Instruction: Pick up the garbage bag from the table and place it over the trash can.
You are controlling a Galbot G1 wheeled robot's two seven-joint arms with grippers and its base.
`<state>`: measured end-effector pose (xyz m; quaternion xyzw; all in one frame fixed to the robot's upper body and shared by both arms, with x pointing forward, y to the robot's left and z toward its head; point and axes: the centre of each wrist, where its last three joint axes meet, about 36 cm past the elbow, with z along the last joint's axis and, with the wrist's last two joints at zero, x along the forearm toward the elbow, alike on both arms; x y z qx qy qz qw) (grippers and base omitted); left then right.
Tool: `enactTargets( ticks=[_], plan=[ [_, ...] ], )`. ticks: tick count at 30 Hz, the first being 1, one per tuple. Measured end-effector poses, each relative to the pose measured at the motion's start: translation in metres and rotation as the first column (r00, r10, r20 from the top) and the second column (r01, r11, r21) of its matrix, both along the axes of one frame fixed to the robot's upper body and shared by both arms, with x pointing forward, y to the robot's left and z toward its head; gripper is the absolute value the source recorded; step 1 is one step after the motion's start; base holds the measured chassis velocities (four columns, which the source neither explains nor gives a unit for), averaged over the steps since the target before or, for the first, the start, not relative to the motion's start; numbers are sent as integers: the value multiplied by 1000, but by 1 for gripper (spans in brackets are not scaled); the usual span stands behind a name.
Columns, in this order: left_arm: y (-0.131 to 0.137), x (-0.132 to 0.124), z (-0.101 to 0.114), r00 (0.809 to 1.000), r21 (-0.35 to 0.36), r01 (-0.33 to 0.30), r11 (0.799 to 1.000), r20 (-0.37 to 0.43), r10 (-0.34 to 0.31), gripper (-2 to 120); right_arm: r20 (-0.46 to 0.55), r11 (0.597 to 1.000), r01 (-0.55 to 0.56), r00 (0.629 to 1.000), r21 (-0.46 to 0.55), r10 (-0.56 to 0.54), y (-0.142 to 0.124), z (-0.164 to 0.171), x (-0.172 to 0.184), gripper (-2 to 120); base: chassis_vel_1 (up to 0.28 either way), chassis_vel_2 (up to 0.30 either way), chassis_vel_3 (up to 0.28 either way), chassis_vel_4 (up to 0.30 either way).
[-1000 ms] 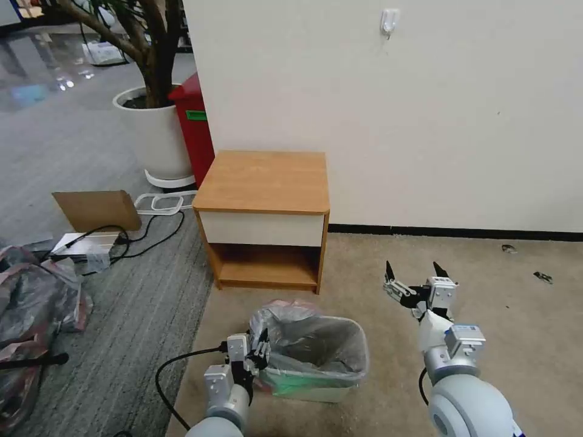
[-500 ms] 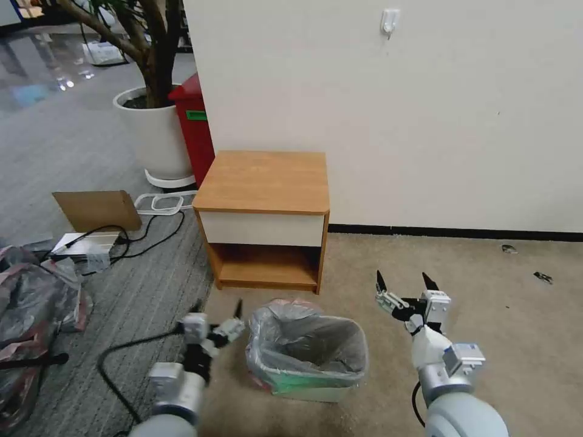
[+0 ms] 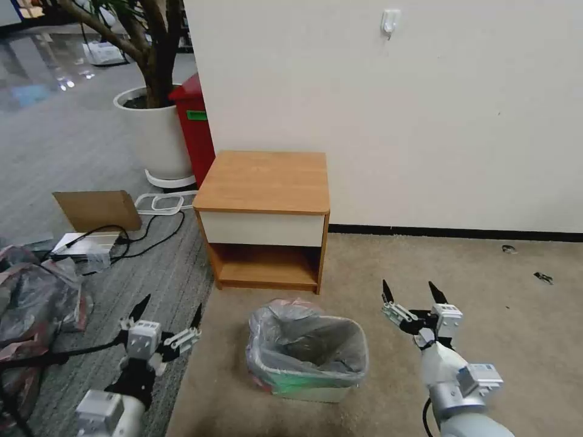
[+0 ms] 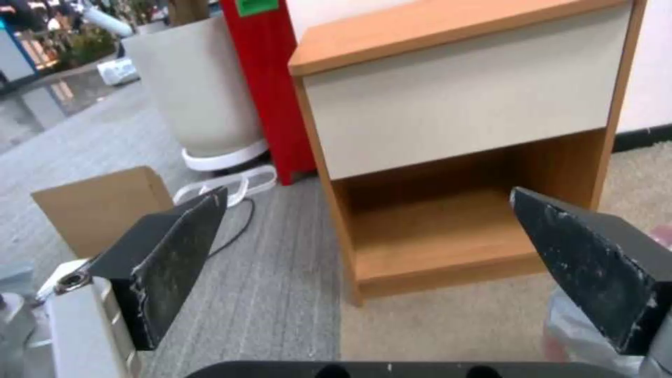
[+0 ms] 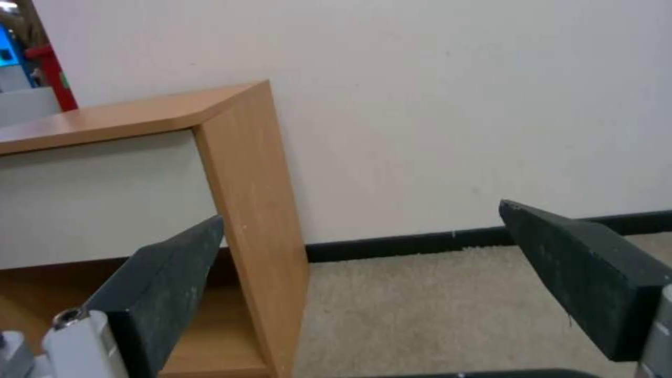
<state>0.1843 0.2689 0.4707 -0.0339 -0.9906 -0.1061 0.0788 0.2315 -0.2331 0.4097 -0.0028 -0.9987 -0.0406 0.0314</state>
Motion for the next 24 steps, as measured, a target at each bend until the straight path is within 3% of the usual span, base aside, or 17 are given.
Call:
enactTargets(
  ticks=[24],
  plan=[
    [-3, 1, -1, 1000, 0, -5, 1000, -1, 5, 100, 6, 1000, 12, 1000, -28, -12, 0, -1, -3, 100, 0, 0, 0, 0]
  ],
)
